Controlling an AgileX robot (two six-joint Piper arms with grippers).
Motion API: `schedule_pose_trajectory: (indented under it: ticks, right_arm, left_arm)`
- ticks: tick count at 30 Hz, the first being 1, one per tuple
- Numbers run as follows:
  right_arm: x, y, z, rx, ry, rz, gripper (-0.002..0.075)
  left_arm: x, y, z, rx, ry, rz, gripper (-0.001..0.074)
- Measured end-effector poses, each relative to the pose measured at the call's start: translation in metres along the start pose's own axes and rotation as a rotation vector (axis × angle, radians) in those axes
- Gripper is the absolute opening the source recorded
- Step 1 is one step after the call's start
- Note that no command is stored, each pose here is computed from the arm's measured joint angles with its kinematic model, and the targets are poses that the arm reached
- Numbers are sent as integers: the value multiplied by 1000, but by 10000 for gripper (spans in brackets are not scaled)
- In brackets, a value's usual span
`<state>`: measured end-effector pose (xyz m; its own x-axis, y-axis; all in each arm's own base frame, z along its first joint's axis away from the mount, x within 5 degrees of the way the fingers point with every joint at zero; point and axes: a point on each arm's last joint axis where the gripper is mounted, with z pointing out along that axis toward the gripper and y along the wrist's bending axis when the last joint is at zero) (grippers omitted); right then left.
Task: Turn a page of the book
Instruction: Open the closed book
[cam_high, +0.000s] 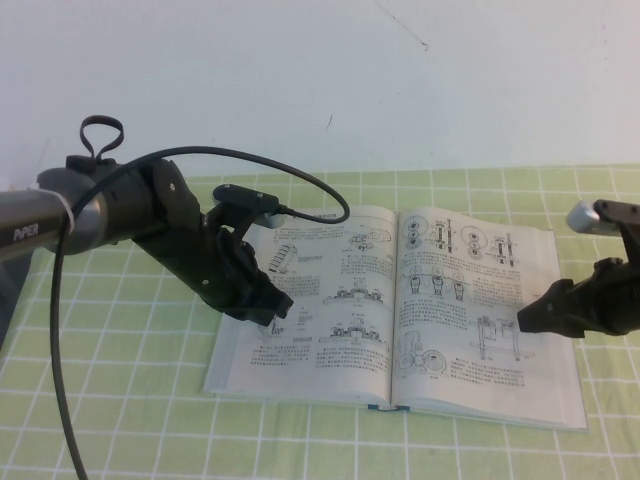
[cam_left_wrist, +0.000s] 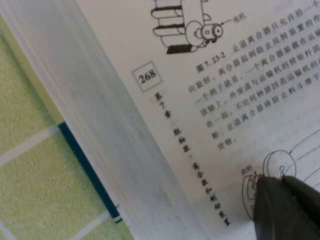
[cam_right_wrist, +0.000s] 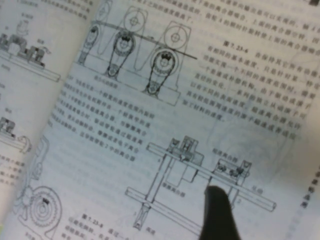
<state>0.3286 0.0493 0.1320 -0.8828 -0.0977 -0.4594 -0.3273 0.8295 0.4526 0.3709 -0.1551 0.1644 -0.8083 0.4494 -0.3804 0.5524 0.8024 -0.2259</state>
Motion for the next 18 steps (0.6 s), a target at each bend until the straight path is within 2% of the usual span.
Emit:
schedule_pose_trajectory:
  ticks: [6,12,18]
  right_arm:
    - [5,-5,12,-34,35,40,430]
    - [5,-3,19,-131,21,81,430]
    - [4,-1,23,-189,-13,64,430]
  left_arm:
    - [0,0,0,5,-3,-7,-4]
    - [-1,0,0,13,-7,-21,-4]
    - [-1,-1,0,15,-8,-22,-4]
